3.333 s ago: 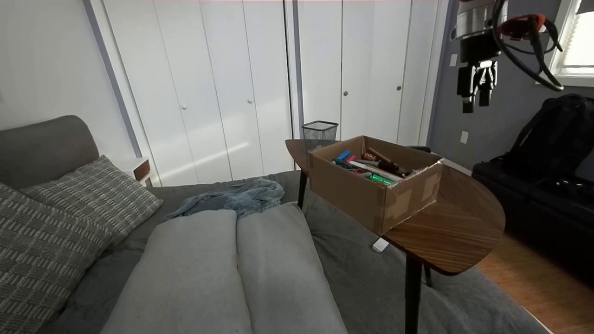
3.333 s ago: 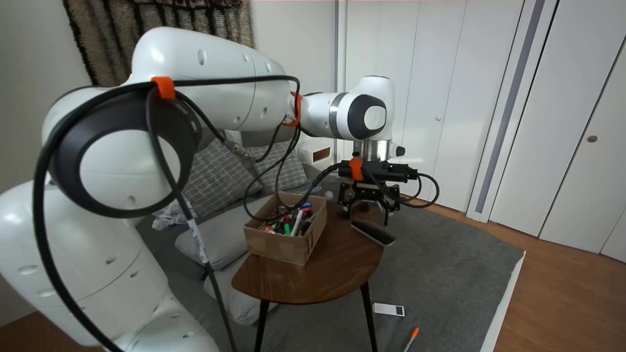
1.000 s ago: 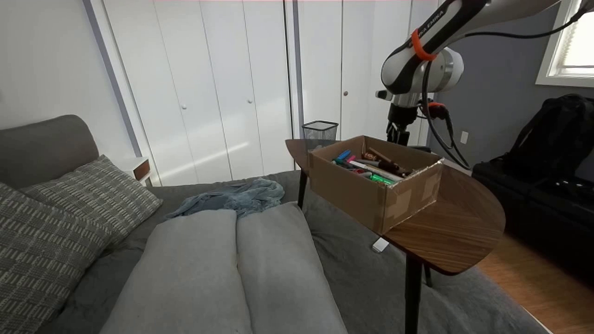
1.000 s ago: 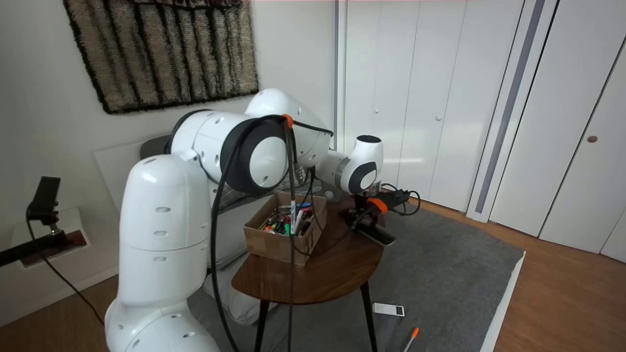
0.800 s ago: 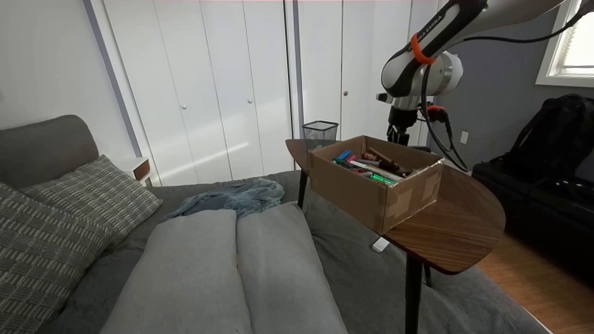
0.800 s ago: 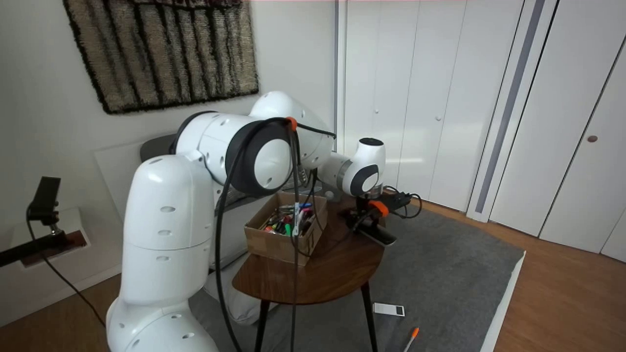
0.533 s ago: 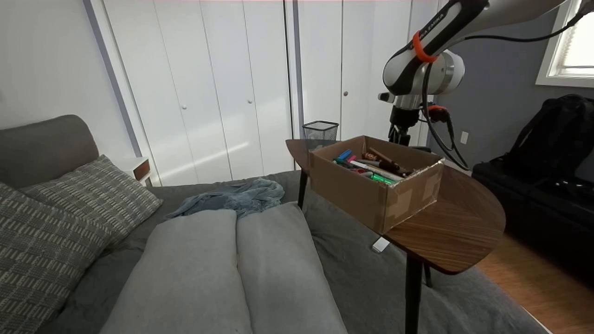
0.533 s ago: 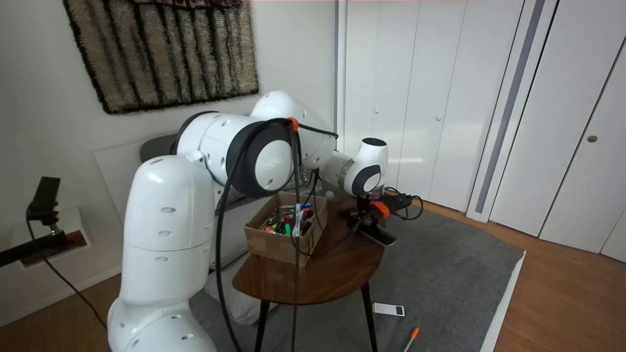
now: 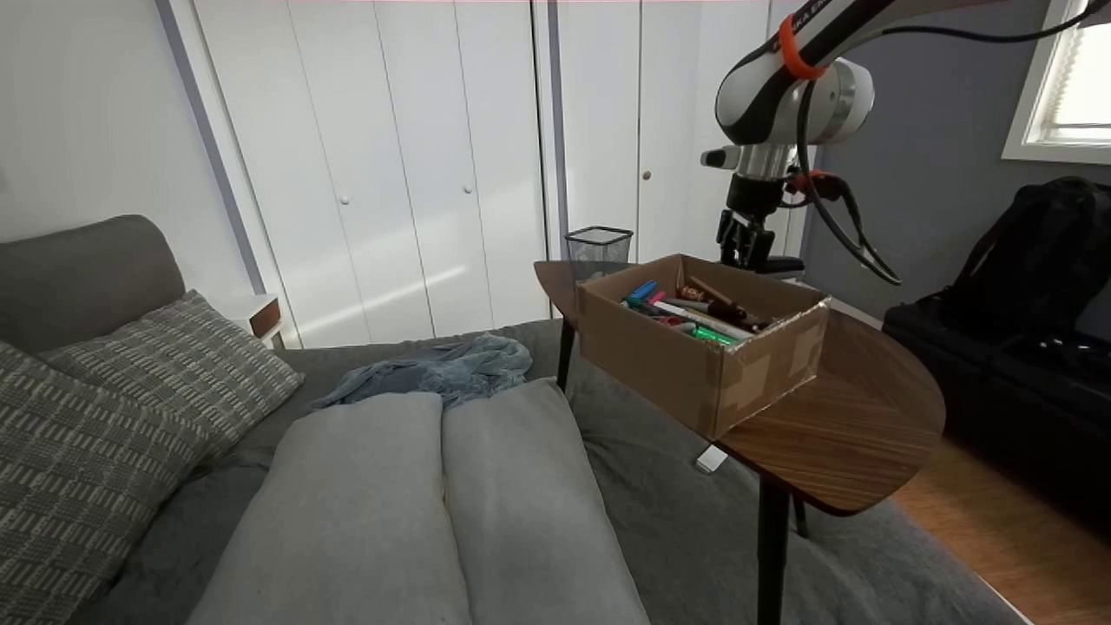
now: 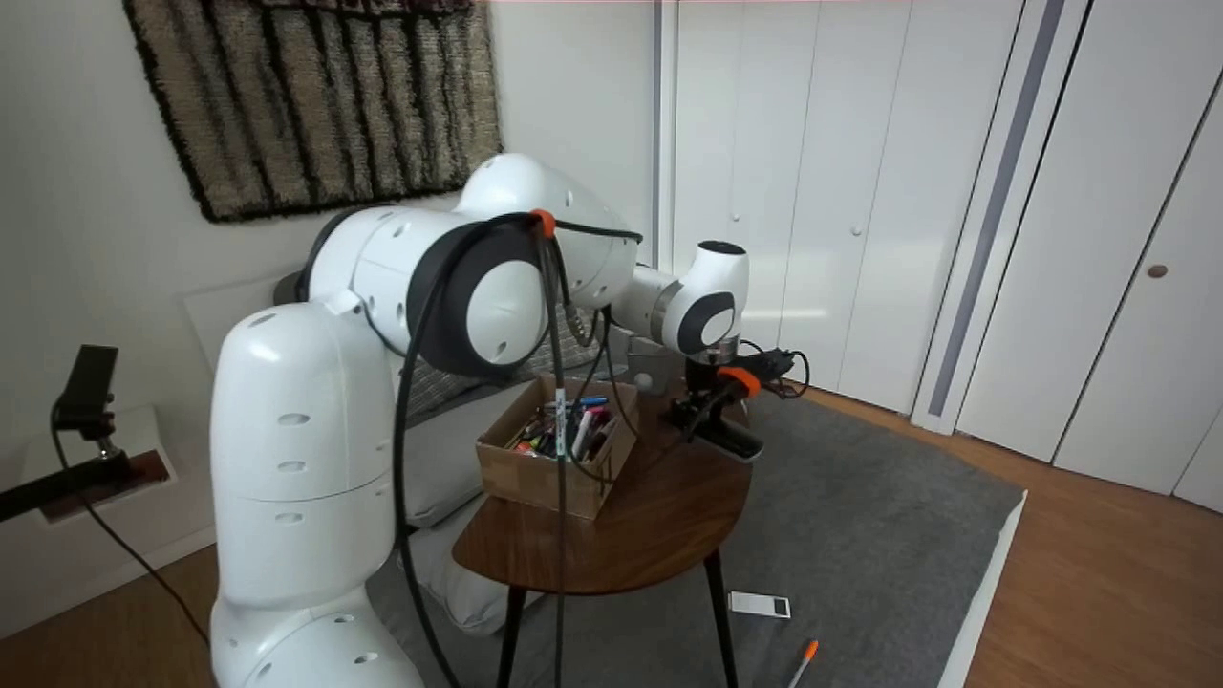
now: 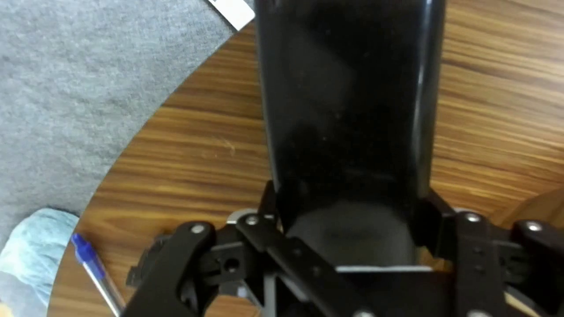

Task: Put the eyeglass case in the box

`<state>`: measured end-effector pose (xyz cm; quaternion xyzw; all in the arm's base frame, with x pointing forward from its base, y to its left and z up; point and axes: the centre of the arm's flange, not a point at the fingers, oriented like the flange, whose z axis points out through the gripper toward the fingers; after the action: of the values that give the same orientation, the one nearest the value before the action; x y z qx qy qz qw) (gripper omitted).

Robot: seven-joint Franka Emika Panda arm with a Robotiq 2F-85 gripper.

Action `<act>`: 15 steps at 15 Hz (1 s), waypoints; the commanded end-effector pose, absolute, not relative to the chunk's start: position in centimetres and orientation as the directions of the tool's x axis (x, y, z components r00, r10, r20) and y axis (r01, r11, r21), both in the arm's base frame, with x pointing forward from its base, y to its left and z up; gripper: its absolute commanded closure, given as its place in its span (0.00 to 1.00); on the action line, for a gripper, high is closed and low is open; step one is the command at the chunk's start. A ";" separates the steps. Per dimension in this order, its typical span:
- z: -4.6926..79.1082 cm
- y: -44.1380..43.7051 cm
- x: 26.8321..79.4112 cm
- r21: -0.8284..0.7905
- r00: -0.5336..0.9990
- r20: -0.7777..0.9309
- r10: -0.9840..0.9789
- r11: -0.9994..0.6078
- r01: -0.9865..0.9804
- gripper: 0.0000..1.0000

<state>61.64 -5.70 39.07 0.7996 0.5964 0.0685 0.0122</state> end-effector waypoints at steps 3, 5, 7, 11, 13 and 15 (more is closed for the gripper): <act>48.3 -0.9 56.6 0.175 0.001 0.046 0.999 -0.009 0.984 0.53; 49.5 3.4 55.8 0.167 -0.105 0.050 0.993 0.095 0.981 0.53; 50.4 8.0 54.5 0.166 -0.211 0.048 0.976 0.201 0.966 0.53; 50.2 15.3 53.3 0.173 -0.409 0.077 0.909 0.392 0.904 0.53; 49.3 16.7 52.9 0.172 -0.420 0.091 0.903 0.401 0.900 0.53; 48.4 16.4 52.6 0.149 -0.408 0.121 0.905 0.390 0.909 0.53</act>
<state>53.16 17.18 49.53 0.5492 0.8310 0.0878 0.0127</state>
